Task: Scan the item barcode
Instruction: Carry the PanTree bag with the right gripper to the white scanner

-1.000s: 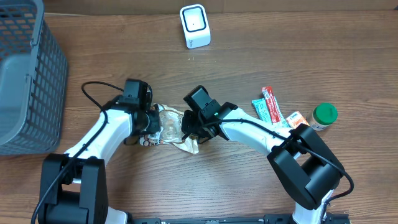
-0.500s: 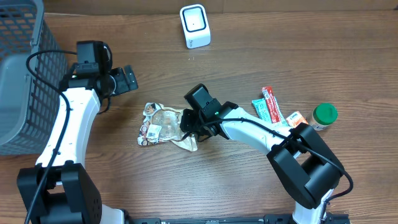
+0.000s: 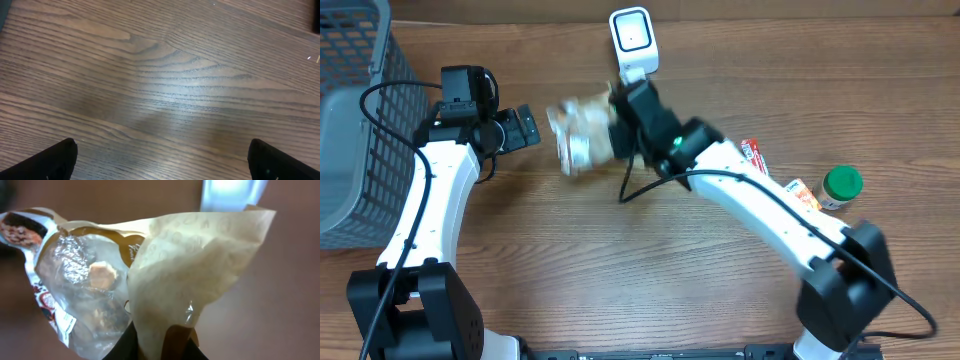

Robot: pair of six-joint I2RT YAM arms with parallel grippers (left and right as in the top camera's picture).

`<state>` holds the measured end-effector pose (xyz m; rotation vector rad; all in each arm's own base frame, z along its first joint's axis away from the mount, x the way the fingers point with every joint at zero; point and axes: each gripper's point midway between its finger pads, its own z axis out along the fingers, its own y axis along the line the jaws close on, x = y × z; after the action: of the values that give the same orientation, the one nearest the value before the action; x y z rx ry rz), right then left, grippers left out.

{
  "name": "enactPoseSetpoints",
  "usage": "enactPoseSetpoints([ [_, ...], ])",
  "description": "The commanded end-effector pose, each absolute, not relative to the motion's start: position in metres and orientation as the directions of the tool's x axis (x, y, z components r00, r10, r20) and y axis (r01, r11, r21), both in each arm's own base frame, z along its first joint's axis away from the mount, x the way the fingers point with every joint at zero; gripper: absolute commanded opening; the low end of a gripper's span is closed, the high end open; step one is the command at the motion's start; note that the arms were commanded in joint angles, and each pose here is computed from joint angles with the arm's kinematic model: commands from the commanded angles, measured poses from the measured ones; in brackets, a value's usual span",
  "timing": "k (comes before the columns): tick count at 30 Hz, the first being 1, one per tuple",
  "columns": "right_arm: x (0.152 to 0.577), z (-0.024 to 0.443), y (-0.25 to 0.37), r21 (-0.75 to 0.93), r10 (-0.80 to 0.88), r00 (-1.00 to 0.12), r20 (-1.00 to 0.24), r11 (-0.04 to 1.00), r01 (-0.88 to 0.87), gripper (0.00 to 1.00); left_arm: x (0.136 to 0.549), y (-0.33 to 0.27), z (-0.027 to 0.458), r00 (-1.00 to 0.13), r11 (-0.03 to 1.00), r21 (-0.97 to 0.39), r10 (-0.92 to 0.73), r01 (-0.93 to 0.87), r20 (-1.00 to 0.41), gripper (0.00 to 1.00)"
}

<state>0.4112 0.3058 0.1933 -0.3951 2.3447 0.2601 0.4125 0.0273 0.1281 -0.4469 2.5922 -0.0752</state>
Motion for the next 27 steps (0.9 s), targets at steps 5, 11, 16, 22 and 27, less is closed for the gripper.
enactPoseSetpoints([
  [5, 0.471, 0.374, 0.266, -0.535, -0.556, -0.123, -0.822, 0.828, -0.170, 0.04, 0.416, 0.030, 0.133, -0.809, 0.943, -0.131, -0.330, -0.306, -0.487, 1.00],
  [11, 0.499, 0.417, 0.265, -0.650, -0.647, 0.069, -0.759, 0.760, -0.013, 0.04, 0.416, 0.030, 0.133, -0.809, 0.943, -0.131, -0.330, -0.306, -0.487, 1.00],
  [16, 0.538, 0.401, 0.248, -0.610, -0.616, 0.091, -0.783, 0.788, 0.089, 0.04, 0.416, 0.030, 0.133, -0.809, 0.943, -0.131, -0.330, -0.306, -0.487, 1.00],
  [22, 0.587, 0.346, 0.233, -0.565, -0.587, 0.107, -0.802, 0.805, 0.181, 0.04, 0.416, 0.030, 0.133, -0.809, 0.943, -0.132, -0.330, -0.306, -0.487, 1.00],
  [27, 0.609, 0.290, 0.234, -0.546, -0.576, 0.121, -0.809, 0.811, 0.210, 0.04, 0.416, 0.030, 0.133, -0.809, 0.943, -0.131, -0.330, -0.306, -0.487, 1.00],
])
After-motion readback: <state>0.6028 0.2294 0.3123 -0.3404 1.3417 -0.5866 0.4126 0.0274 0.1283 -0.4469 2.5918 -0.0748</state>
